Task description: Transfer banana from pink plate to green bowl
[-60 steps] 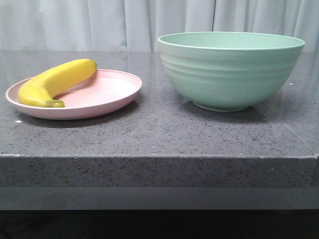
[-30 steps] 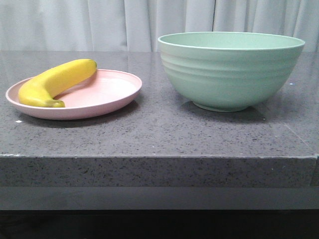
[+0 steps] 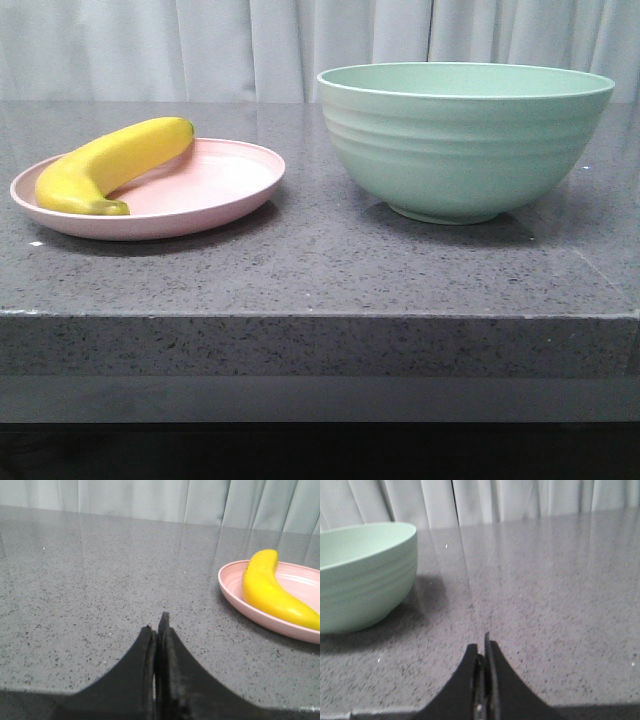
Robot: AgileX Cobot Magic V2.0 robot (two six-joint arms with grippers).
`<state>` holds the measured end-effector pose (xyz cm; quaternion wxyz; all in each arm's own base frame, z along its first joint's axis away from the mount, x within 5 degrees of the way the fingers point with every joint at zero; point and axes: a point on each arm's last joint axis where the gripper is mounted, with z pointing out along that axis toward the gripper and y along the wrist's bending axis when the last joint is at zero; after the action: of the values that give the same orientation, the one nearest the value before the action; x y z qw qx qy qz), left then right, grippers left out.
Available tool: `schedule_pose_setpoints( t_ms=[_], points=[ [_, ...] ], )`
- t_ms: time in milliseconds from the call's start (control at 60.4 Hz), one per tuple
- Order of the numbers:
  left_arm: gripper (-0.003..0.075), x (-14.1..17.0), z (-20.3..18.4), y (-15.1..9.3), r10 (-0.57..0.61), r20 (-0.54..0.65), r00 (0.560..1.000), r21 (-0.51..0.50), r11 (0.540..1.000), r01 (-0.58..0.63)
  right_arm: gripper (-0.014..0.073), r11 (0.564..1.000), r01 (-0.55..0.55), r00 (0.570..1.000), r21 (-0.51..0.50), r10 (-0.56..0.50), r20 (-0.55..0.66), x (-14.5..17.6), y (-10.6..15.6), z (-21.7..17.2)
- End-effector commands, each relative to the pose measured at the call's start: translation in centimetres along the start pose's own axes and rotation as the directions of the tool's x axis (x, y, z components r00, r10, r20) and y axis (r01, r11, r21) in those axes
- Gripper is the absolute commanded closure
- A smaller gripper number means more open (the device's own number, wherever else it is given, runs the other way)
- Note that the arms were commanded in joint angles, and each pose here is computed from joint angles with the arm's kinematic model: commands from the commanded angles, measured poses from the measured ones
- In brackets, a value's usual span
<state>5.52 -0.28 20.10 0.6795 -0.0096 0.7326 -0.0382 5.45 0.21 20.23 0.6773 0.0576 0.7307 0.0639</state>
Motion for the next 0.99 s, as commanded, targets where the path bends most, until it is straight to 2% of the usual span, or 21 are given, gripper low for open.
schedule_pose_setpoints(
  t_ms=[0,133,315,464,646,712,762,895,928,978],
  points=[
    [0.0741,-3.8,-0.9,-0.2,-0.006,0.163,0.987,0.005,1.000,0.005,0.0682,1.000,0.022,0.997,-0.009,-0.021,0.077,-3.4,0.6,-0.9],
    [0.0741,-7.5,-1.0,-0.5,0.007,0.131,0.991,0.005,1.000,-0.007,0.0682,0.998,0.061,0.998,-0.009,-0.061,0.026,-6.4,1.2,-1.0],
    [0.0741,-11.2,1.4,-0.7,0.016,0.032,0.999,0.000,1.000,-0.016,0.0682,0.994,0.106,0.991,0.002,-0.106,-0.079,-10.2,1.8,0.6],
    [0.0741,-11.8,2.9,-0.8,0.016,-0.021,1.000,-0.003,1.000,-0.016,0.0682,0.990,0.138,0.980,-0.003,-0.137,-0.146,-11.8,2.0,2.1],
    [0.0732,-11.8,3.2,-0.7,0.015,-0.030,0.999,-0.004,1.000,-0.016,0.0678,0.990,0.138,0.983,-0.001,-0.137,-0.123,-12.4,2.1,2.4],
    [0.0673,-11.8,3.2,-0.7,0.015,-0.030,0.999,-0.004,1.000,-0.016,0.0636,0.990,0.138,0.983,-0.001,-0.137,-0.123,-12.4,2.1,2.4],
    [0.0586,-11.8,3.2,-0.8,0.015,-0.026,1.000,-0.004,1.000,-0.016,0.0571,0.990,0.138,0.983,-0.001,-0.137,-0.123,-12.4,2.1,2.4],
    [0.0213,-11.8,3.2,-0.8,0.015,-0.025,1.000,-0.004,1.000,-0.016,0.0284,0.990,0.138,0.983,-0.001,-0.137,-0.125,-12.4,2.1,2.4],
    [0.0143,-11.8,3.2,-0.8,0.015,-0.024,1.000,-0.004,1.000,-0.016,0.0213,0.990,0.138,0.983,-0.001,-0.137,-0.125,-12.4,2.1,2.4],
    [0.0086,-11.8,3.2,-0.8,0.015,-0.024,1.000,-0.004,1.000,-0.016,0.0137,0.990,0.138,0.983,-0.001,-0.137,-0.125,-12.4,2.1,2.4]
  ],
)
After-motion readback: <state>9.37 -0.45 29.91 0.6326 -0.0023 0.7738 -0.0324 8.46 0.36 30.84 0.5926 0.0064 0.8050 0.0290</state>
